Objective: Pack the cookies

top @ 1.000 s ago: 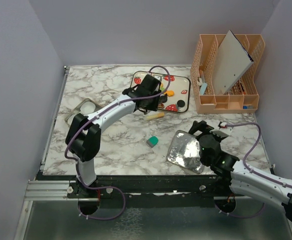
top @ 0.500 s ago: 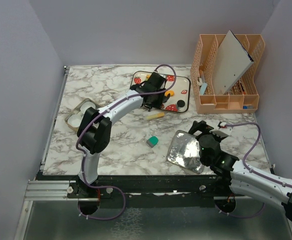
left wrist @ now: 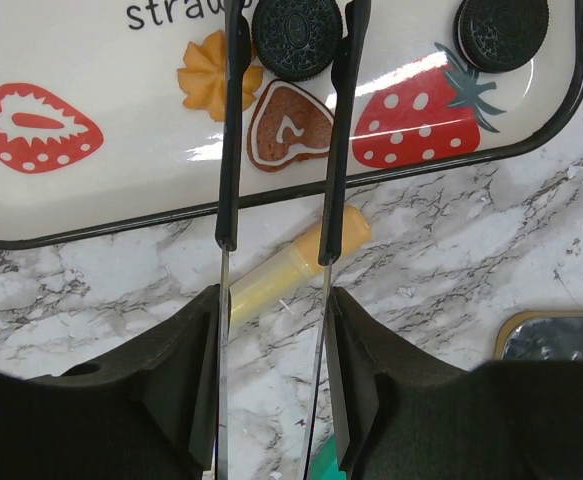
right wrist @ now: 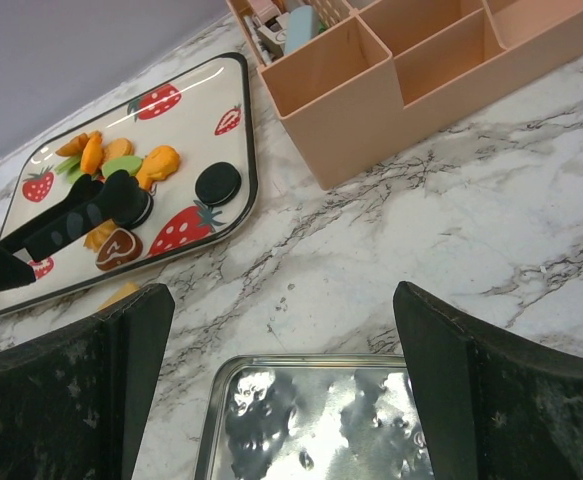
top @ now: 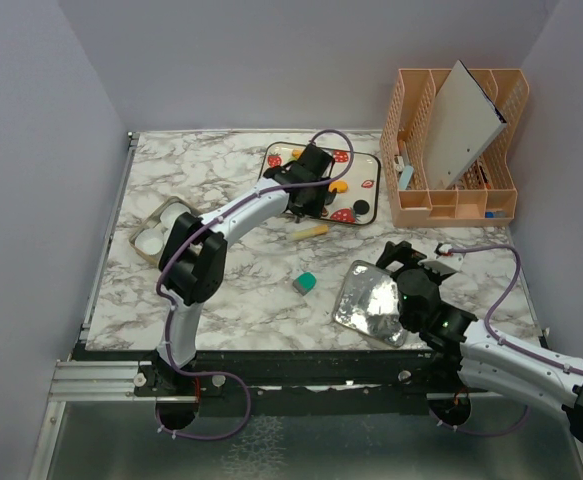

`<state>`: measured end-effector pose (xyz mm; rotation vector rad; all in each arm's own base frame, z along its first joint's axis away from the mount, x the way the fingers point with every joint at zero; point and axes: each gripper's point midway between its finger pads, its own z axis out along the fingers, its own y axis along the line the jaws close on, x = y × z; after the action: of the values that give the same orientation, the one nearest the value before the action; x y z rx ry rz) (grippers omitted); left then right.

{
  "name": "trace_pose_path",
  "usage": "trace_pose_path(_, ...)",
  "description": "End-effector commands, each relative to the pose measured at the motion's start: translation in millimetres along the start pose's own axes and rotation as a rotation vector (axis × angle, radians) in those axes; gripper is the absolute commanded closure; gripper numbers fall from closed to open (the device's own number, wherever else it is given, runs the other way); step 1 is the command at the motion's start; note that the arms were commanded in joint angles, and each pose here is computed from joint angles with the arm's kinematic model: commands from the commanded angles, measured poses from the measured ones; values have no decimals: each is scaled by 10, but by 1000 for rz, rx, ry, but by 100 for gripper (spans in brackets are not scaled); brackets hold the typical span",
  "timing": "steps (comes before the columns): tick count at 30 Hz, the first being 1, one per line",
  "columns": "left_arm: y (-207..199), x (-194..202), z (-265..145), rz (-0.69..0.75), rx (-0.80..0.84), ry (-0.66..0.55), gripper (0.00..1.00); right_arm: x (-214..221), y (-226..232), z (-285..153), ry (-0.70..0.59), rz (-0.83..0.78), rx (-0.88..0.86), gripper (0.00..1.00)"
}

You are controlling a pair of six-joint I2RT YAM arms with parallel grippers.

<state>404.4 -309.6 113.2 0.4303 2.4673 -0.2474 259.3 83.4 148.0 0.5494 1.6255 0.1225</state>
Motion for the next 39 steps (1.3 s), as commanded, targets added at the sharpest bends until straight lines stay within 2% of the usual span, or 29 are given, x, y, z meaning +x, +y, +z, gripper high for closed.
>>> trace_pose_path(1,46,-45,49,12,-28,0,54,-26,-62,12,-28,-1,32,0)
trace_pose_path(12,74,-8,123,16,-49,17,54,-20,-52,18,-28,-7,29,0)
trace_pose_path(18,23,14,124,30,-45,25,57,-6,-45,23,-26,-14,27,0)
trace_pose_path(34,-98,-78,-218,27,5,-13,54,29,2,31,-12,-33,9,0)
trace_pose_path(39,-142,-100,-404,29,29,-37,56,50,159,31,6,-76,-70,0)
